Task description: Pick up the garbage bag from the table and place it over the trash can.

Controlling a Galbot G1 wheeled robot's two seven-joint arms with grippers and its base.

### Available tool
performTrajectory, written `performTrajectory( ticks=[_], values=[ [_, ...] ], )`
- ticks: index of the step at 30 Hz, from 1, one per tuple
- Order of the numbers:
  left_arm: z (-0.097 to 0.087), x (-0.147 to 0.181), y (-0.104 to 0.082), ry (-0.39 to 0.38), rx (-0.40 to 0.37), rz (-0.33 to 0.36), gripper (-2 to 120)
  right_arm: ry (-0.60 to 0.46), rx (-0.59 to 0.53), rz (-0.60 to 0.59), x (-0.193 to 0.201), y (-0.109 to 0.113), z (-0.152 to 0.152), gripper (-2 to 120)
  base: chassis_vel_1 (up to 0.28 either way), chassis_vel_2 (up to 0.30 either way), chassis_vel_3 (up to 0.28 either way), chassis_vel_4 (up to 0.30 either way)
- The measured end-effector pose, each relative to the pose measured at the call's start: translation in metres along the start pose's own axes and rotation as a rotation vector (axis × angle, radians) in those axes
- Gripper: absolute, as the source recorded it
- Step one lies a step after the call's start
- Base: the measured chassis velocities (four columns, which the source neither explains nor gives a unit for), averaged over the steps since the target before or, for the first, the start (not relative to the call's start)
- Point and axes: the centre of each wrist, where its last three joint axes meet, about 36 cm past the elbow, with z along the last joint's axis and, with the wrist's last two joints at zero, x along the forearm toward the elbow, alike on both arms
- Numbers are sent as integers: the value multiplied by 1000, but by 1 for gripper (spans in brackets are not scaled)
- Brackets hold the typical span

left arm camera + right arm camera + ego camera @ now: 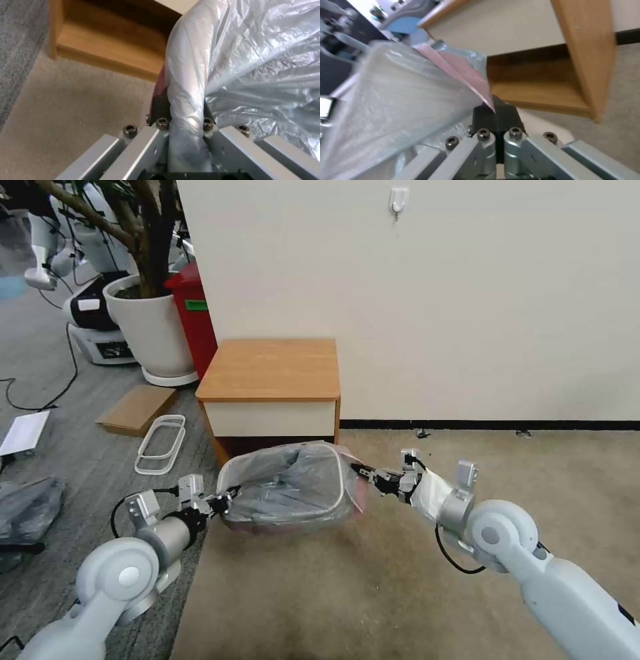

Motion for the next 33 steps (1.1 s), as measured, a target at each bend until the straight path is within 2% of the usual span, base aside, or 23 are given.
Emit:
performTrajectory(
  ticks=[13,23,33],
  values=[
    [3,3,-9,13,35,34,1,19,58,122,-31,-14,42,0,0,0,0,0],
    [1,3,-17,39,86,57,1,-7,89,190,-56,-23,67,0,0,0,0,0],
    [5,7,-21,73,102,67,3,-30,118,239,-76,-26,90,0,0,0,0,0]
  ],
)
